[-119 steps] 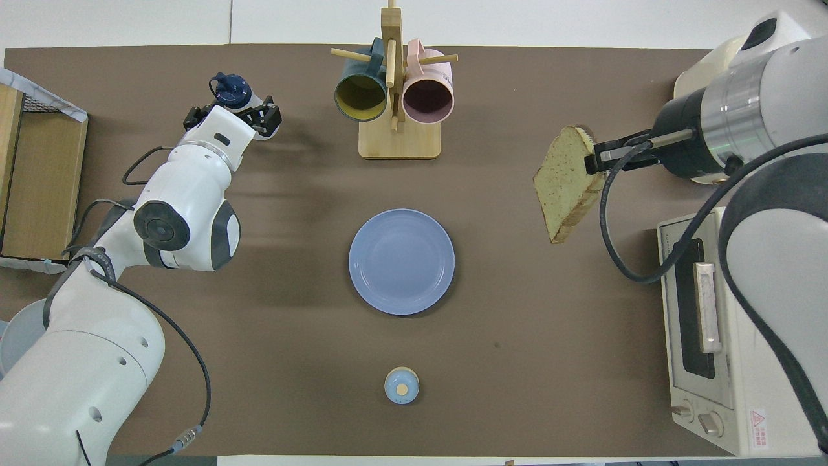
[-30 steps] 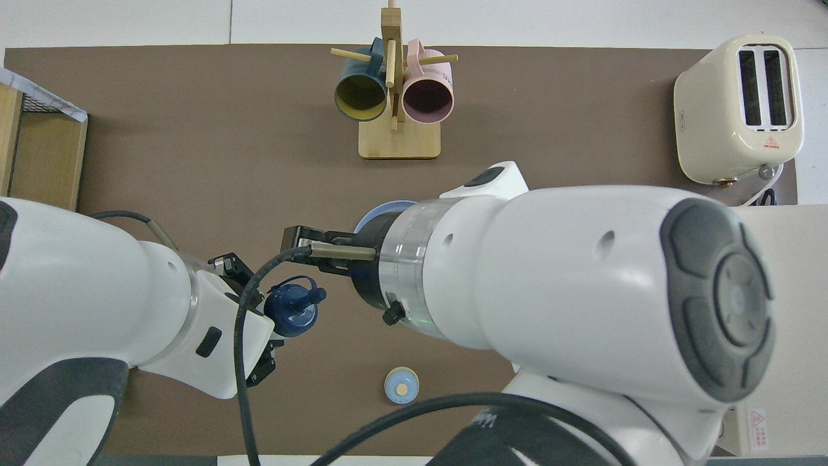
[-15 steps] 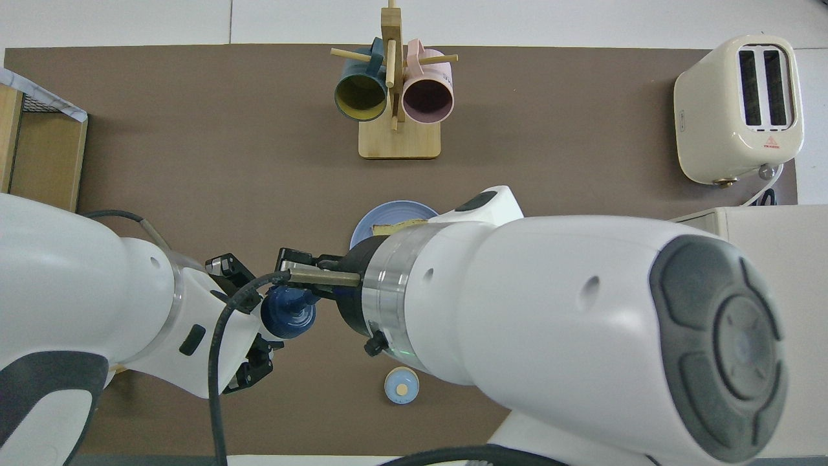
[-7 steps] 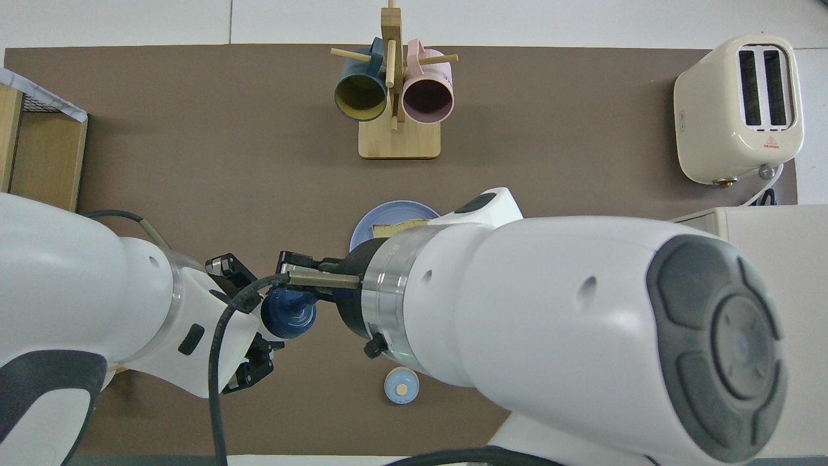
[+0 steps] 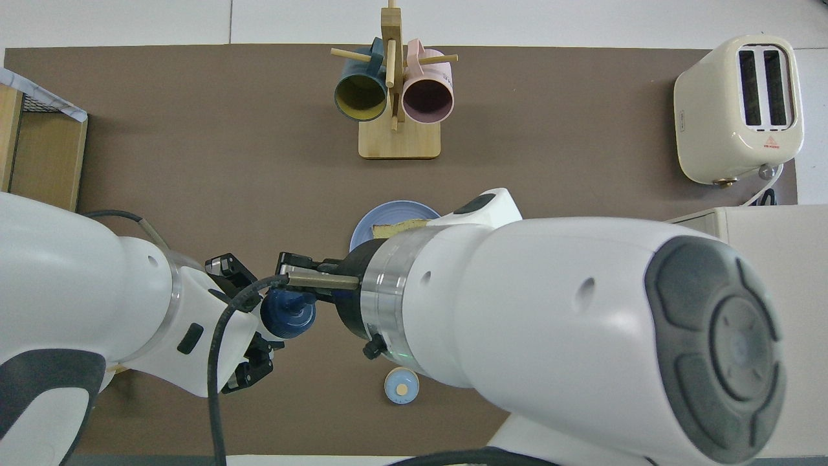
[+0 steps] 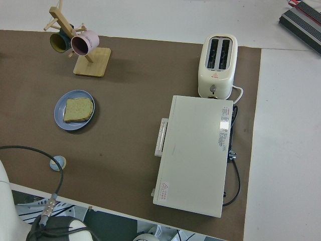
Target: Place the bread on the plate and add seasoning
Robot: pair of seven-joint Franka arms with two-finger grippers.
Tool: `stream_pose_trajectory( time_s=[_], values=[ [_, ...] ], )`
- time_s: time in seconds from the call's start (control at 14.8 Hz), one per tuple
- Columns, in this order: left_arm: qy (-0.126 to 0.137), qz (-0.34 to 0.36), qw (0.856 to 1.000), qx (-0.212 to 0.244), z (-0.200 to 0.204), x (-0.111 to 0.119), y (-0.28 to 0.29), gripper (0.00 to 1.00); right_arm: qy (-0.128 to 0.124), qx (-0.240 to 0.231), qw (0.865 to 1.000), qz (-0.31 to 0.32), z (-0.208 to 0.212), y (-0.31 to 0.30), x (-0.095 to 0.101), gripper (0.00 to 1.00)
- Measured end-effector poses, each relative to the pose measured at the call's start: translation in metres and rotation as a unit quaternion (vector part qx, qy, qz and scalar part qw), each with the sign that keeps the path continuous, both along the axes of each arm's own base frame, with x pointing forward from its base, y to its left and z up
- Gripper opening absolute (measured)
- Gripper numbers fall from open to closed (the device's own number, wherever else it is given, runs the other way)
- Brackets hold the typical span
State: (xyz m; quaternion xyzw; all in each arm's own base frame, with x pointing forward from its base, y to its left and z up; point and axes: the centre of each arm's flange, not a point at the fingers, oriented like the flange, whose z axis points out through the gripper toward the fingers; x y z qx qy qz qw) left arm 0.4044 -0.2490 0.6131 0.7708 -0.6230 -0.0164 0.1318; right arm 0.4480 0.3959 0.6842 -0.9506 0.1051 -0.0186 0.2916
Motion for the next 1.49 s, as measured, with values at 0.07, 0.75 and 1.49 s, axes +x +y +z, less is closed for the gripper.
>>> stream_pose_trajectory(
  time_s=[0.07, 0.75, 1.49],
  values=[
    [0.001, 0.001, 1.0, -0.001, 0.0001, -0.0001, -0.0001, 0.41, 0.0, 0.0, 1.0, 0.0, 0.0, 0.0, 0.0, 0.26],
    [0.003, 0.009, 1.0, -0.002, 0.0006, -0.0001, 0.001, 0.41, -0.001, -0.001, 1.0, -0.001, 0.0, -0.0011, 0.0009, 0.01],
    [0.007, 0.019, 1.0, -0.005, 0.0016, -0.0011, 0.0005, 0.41, -0.001, -0.001, 1.0, 0.0, 0.0001, 0.0002, -0.0004, 0.45]
  ],
)
